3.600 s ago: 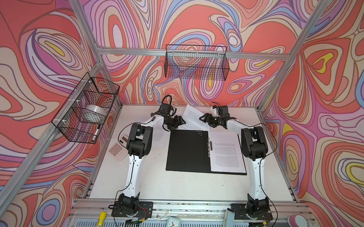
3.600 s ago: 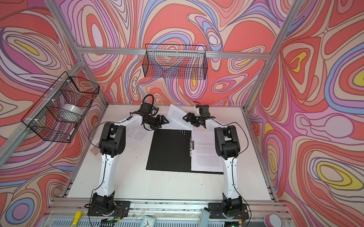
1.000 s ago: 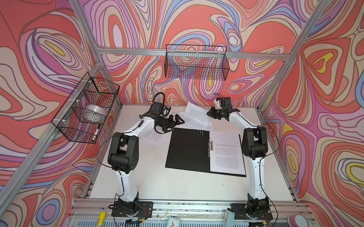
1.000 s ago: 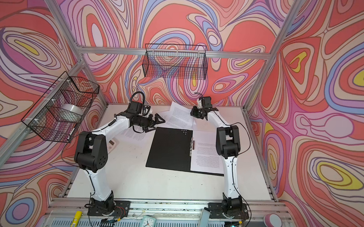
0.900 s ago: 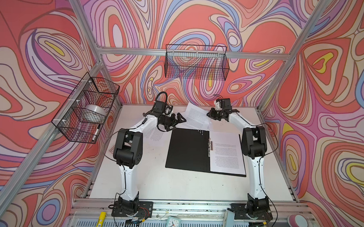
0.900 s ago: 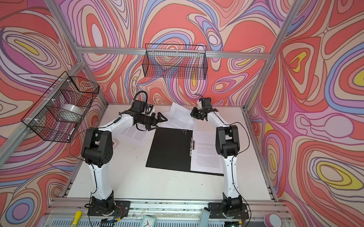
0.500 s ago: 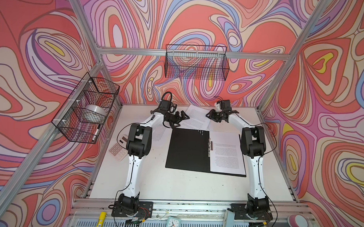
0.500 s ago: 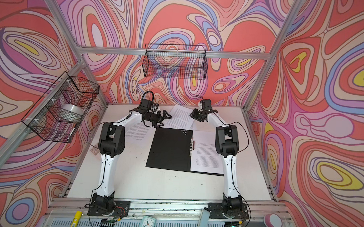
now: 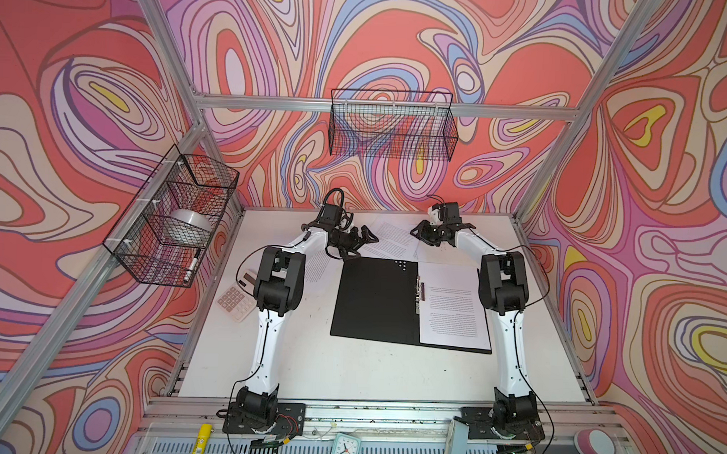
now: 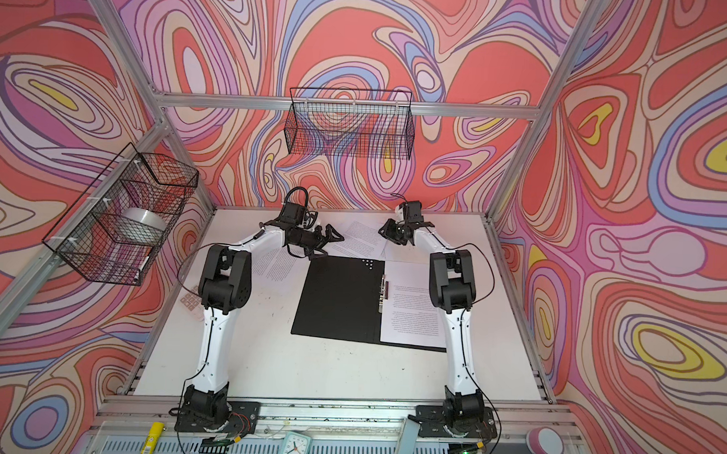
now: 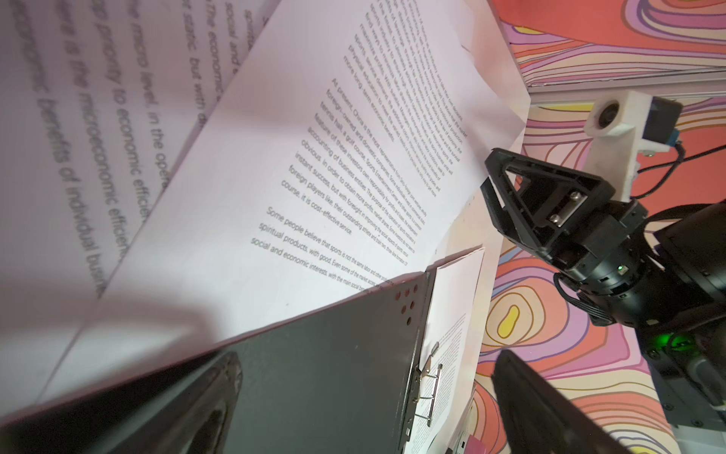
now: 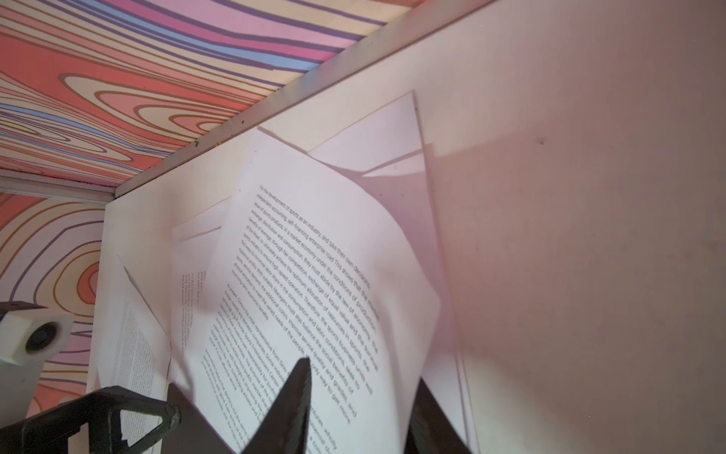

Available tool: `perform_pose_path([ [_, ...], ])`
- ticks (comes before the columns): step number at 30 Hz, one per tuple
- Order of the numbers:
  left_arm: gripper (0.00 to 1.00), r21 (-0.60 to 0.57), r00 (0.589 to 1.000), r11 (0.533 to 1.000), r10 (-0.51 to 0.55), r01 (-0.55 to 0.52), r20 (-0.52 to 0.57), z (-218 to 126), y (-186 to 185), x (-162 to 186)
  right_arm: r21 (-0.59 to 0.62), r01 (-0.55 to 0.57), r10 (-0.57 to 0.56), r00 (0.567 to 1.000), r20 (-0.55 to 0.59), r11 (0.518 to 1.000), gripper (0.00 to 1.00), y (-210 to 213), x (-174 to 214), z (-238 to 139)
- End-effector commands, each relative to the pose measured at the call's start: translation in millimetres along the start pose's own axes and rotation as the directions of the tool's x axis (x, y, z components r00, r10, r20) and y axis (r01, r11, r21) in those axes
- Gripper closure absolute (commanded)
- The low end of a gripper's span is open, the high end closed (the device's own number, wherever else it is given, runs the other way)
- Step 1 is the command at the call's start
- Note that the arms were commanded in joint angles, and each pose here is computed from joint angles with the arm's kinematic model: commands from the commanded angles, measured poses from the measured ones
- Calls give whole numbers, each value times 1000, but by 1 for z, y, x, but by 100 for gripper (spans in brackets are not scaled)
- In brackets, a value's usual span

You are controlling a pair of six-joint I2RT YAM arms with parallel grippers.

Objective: Put the files into the folder

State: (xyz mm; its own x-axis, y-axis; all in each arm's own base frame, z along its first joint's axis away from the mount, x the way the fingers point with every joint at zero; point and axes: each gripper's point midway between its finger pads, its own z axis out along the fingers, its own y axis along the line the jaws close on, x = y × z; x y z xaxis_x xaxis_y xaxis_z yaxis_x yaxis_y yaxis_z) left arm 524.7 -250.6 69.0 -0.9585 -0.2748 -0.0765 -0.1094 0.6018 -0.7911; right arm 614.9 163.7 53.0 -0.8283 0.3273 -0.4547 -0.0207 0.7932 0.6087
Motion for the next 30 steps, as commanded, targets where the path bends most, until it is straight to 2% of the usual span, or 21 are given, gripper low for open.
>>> perform_pose_path([
  [1, 0, 38, 999, 999, 30, -31, 21, -18, -21, 0, -7, -12, 12, 1000, 8, 1000, 65, -6, 0, 10],
  [11, 0, 43, 998, 998, 47, -48, 28, -29, -30, 2, -108, -61, 62, 998, 11, 992, 88, 3, 8, 13],
  [14, 0, 66, 997, 995, 68, -71, 40, -41, -48, 1, -128, -57, 59, 998, 14, 990, 100, 9, 6, 8],
  [18, 0, 89, 991, 989, 109, -116, 79, -69, -77, 8, -152, -15, 22, 999, 43, 988, 100, 29, -11, -7],
  [21, 0, 55, 986, 989, 135, -141, 99, -93, -85, 25, -186, 22, -7, 997, 80, 982, 100, 53, -28, -29],
  [30, 0, -79, 961, 974, 222, -211, 167, -164, -81, 86, -225, 108, -78, 987, 140, 968, 100, 105, -50, -96],
])
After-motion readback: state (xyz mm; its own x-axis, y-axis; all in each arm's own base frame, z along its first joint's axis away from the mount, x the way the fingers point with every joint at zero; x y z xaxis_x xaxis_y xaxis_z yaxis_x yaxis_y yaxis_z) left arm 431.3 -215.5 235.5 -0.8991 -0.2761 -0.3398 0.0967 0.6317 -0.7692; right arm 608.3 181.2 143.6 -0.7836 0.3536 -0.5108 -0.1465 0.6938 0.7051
